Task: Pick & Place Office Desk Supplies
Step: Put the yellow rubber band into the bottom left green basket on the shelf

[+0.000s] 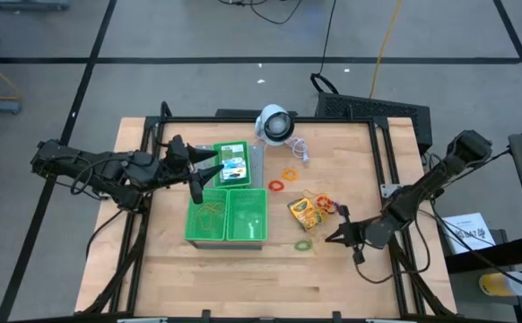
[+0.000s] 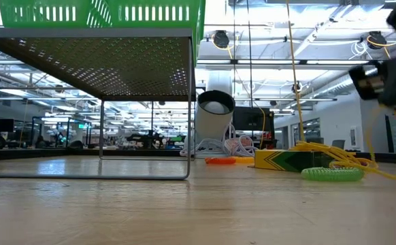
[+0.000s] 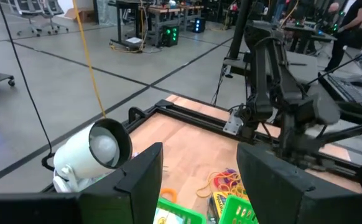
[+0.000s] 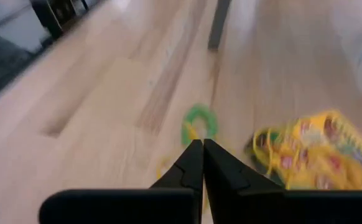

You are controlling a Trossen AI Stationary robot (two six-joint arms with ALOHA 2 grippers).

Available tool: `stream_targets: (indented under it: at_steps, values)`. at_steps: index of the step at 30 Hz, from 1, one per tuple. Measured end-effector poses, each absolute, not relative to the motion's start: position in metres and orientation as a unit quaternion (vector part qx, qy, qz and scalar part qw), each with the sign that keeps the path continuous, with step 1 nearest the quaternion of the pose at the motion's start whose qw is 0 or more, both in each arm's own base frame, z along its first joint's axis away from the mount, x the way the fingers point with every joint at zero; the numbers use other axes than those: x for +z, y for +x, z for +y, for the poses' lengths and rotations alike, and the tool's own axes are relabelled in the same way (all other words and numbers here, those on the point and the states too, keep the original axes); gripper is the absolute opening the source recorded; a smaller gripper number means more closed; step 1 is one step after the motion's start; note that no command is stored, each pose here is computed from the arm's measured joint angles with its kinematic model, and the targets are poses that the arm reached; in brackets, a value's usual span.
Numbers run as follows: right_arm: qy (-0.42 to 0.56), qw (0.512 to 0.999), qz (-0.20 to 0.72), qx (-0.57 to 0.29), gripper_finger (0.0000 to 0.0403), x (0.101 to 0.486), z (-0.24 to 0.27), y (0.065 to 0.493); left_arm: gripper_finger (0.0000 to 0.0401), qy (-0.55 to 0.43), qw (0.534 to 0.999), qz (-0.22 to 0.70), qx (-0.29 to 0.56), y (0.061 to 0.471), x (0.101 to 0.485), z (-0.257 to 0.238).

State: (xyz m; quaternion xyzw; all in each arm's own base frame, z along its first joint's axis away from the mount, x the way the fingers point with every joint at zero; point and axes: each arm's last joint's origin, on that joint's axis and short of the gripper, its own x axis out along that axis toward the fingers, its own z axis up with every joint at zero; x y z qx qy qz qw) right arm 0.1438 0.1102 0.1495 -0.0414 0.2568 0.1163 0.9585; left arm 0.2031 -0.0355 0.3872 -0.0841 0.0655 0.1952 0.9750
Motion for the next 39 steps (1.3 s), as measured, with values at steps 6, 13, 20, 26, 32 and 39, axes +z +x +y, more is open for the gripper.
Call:
stream_targets:
  at_steps: [6,13,20,26,32,39]
  values:
    - [-0.065,0.976,0.17,0.119,0.0,0.17,0.11,0.146,0.0214,-0.083,0.974,0.072,0.196,0.208,0.384,-0.037]
    - [-0.113,0.989,0.029,0.092,0.0,0.202,0.107,0.148,0.0214,-0.077,0.973,0.082,0.203,0.221,0.377,-0.037]
    - [-0.133,0.987,-0.057,0.073,0.0,0.223,0.102,0.148,0.0214,-0.074,0.976,0.078,0.187,0.244,0.369,-0.038]
    - [-0.154,0.983,-0.096,0.042,0.0,0.231,0.095,0.151,0.0214,-0.061,0.991,0.056,0.108,0.269,0.365,-0.043]
    - [-0.176,0.973,-0.148,0.03,0.0,0.242,0.087,0.153,0.0214,-0.027,1.0,0.015,-0.001,0.292,0.362,-0.047]
    - [-0.154,0.967,-0.197,0.055,0.0,0.249,0.074,0.16,0.0214,0.0,1.0,0.015,-0.019,0.323,0.339,-0.041]
